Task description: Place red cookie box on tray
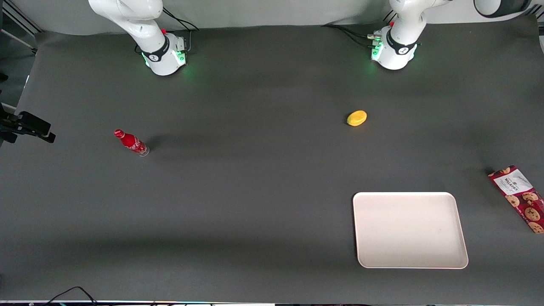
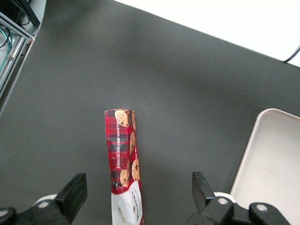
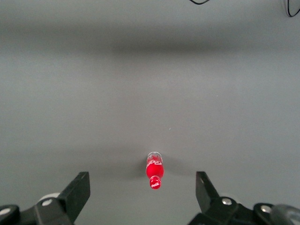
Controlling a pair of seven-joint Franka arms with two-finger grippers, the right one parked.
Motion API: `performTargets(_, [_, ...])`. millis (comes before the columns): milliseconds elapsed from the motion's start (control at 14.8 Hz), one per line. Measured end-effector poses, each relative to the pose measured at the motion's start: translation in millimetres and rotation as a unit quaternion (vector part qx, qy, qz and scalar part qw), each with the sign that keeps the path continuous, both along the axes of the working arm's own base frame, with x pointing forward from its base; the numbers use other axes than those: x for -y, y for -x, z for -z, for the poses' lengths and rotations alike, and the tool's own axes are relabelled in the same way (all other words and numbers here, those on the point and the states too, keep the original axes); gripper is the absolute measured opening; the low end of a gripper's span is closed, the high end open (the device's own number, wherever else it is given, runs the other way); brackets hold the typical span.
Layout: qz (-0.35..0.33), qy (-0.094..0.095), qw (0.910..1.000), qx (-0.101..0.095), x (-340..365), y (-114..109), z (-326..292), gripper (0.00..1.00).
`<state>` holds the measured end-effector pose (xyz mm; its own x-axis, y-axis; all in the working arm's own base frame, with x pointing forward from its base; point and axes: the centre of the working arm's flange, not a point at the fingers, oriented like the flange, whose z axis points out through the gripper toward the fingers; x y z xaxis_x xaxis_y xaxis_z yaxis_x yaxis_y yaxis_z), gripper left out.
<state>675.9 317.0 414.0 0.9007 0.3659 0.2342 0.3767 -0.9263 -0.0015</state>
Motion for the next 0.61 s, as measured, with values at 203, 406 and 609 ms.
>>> performTargets(203, [-0.016, 0.007, 0.9998, -0.002, -19, -4, 55, 1.0])
performTargets(406, [-0.031, 0.027, 0.999, -0.018, -31, 0, 107, 1.0])
performTargets(609, [-0.037, 0.032, 0.9983, -0.031, -36, 3, 132, 1.0])
